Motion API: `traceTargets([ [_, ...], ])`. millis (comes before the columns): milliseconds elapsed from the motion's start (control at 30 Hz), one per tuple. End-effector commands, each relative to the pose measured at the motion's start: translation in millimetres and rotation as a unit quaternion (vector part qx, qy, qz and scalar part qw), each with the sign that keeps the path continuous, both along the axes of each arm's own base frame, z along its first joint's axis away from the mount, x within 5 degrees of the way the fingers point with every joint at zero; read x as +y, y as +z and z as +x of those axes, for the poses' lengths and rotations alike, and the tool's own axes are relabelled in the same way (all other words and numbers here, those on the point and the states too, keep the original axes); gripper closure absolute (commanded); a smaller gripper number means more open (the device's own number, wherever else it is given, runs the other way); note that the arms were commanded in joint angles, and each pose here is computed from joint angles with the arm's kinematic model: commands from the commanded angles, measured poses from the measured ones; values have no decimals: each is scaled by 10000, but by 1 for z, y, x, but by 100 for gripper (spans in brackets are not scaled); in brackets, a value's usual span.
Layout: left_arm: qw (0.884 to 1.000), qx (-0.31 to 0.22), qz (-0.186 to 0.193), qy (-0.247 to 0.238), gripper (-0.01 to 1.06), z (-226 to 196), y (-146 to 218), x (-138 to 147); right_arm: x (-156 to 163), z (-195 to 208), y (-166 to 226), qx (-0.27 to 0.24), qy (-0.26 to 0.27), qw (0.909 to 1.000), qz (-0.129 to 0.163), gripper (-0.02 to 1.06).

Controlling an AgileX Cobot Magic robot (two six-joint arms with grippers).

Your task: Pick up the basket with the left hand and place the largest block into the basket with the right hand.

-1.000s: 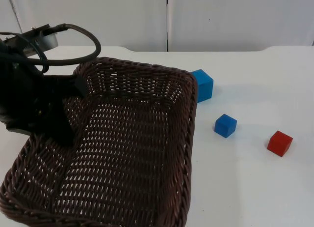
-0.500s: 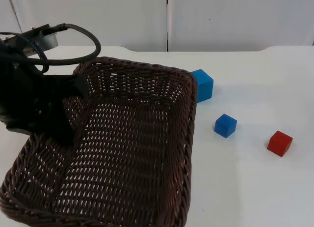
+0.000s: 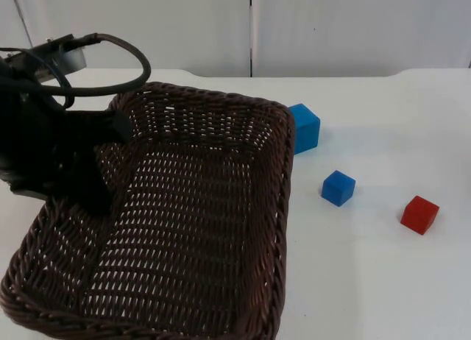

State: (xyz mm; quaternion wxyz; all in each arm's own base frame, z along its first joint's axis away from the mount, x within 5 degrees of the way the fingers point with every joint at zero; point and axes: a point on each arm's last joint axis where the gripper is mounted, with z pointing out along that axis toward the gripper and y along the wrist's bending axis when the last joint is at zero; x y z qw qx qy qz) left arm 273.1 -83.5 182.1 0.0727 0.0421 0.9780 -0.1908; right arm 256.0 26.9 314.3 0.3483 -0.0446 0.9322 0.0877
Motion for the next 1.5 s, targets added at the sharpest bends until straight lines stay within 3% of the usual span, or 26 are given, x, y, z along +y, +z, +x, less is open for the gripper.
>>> traceTargets([
  [0, 10000, -65, -58, 41, 105, -1, 4, 0, 1, 9, 2, -57, 15, 10000, 78, 0],
  [167, 10000, -65, -58, 41, 105, -1, 4, 0, 14, 29, 7, -81, 212, 9997, 107, 0],
  [333, 9999, -85, -56, 51, 105, 0, 4, 0, 46, 53, 8, -87, 712, 9974, 80, 0],
  [533, 9999, -85, -56, 51, 105, 0, 4, 0, 96, 82, -3, 47, 1414, 9899, -121, 0],
  [667, 9999, -102, -26, 34, 105, 0, 4, 0, 141, 101, -12, 201, 1969, 9796, -352, 0],
  [767, 9999, -102, -26, 34, 105, 0, 4, 0, 156, 109, -15, 291, 2134, 9757, -391, 0],
  [1033, 9999, -102, -26, 34, 105, 0, 4, 0, 180, 146, -40, 619, 2094, 9739, -623, 0],
  [1467, 9998, -179, 9, 47, 105, 1, 4, 1, 193, 176, -105, 700, 2014, 9748, -655, 0],
])
